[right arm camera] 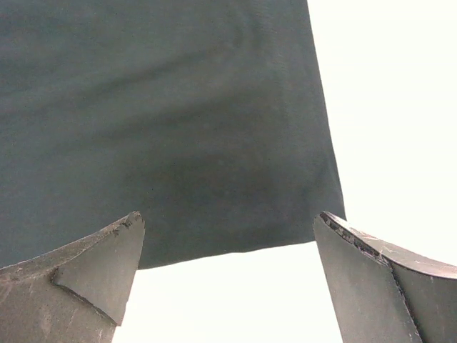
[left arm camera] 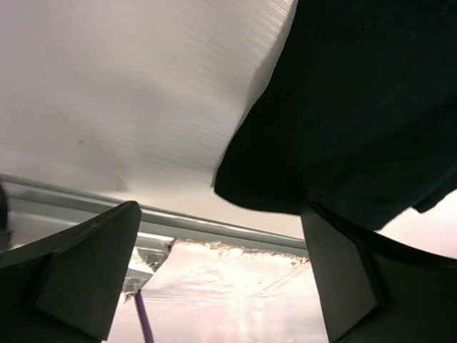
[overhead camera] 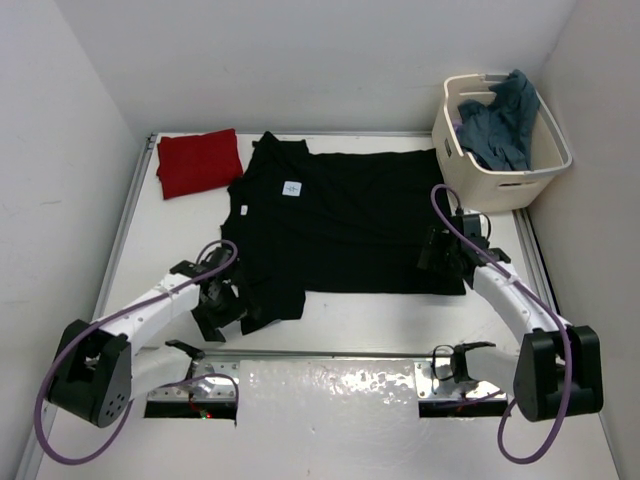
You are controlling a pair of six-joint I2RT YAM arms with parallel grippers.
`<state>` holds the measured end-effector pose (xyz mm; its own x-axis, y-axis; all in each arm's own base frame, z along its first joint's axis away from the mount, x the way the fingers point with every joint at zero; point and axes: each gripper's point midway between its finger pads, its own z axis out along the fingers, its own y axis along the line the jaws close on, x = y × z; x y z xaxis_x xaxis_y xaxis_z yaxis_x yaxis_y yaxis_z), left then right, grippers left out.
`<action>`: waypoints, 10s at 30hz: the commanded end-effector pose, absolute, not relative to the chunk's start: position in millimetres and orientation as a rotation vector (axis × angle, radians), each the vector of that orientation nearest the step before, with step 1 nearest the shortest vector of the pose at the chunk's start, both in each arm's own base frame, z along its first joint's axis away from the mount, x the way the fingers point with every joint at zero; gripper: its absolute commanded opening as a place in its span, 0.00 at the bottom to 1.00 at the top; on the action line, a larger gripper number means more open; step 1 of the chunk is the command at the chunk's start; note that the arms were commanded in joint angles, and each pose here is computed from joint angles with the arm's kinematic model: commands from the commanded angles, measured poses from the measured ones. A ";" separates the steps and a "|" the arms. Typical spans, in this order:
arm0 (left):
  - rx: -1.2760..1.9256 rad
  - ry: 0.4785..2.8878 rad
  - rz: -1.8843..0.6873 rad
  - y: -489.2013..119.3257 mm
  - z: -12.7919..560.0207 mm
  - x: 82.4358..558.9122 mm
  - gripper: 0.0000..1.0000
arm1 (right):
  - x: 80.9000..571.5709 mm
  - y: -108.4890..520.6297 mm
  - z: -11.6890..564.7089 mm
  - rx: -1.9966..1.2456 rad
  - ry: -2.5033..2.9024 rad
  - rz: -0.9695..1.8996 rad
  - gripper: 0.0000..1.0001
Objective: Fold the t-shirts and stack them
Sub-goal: Flatten out the tshirt, then grap the side of the flattened tshirt closest away from the robot with both arms, then fold the flattened tshirt in 1/3 of the way, then grap the side of the flattened tshirt furthest away from the robot with both arms
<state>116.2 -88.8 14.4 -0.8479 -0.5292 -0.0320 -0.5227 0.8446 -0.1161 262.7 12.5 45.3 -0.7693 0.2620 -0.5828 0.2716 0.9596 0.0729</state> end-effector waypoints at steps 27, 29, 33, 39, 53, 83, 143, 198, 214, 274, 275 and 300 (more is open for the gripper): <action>-0.622 3.088 -0.152 -108.0 -20.0 132.6 0.00 | 239.0 -25.2 -8.5 0.725 2.505 0.018 0.98; -0.622 3.114 -0.175 -109.7 -21.7 125.0 0.00 | 240.7 -27.0 -16.3 0.774 2.467 0.033 0.97; -0.621 3.148 -0.181 -109.3 -24.3 114.8 0.00 | 236.7 -26.6 -28.6 0.825 2.445 0.041 0.94; -0.577 3.151 -0.163 -108.5 -16.9 119.9 0.00 | 228.6 -26.0 -33.9 0.874 2.446 0.048 0.72; -0.519 3.259 -0.202 -108.2 6.0 87.0 0.00 | 179.6 -21.2 -26.1 0.876 2.563 -0.003 0.00; -0.369 2.447 -0.504 -161.4 148.2 333.0 0.00 | 268.3 -30.2 62.9 0.664 2.302 0.076 0.00; -0.525 2.455 -0.297 -107.2 31.9 426.1 1.00 | 338.7 30.7 5.9 0.295 2.546 0.196 0.99; -0.052 2.440 -0.002 -86.2 116.5 535.5 0.84 | 387.9 29.2 136.6 0.092 2.299 0.057 0.99; -0.034 2.707 0.053 -65.2 -1.1 506.4 0.32 | 406.9 24.8 100.2 0.107 2.385 0.004 0.99; 0.302 2.026 -0.434 -133.1 154.9 509.4 0.00 | 470.7 -25.1 33.3 0.604 2.291 -0.574 0.00; 0.303 2.007 -0.437 -133.7 163.5 505.7 0.00 | 471.5 -25.8 37.1 0.596 2.282 -0.575 0.00; -0.114 2.194 -0.511 -138.7 117.5 311.7 0.00 | 363.6 -28.9 57.2 0.513 2.293 -0.465 0.00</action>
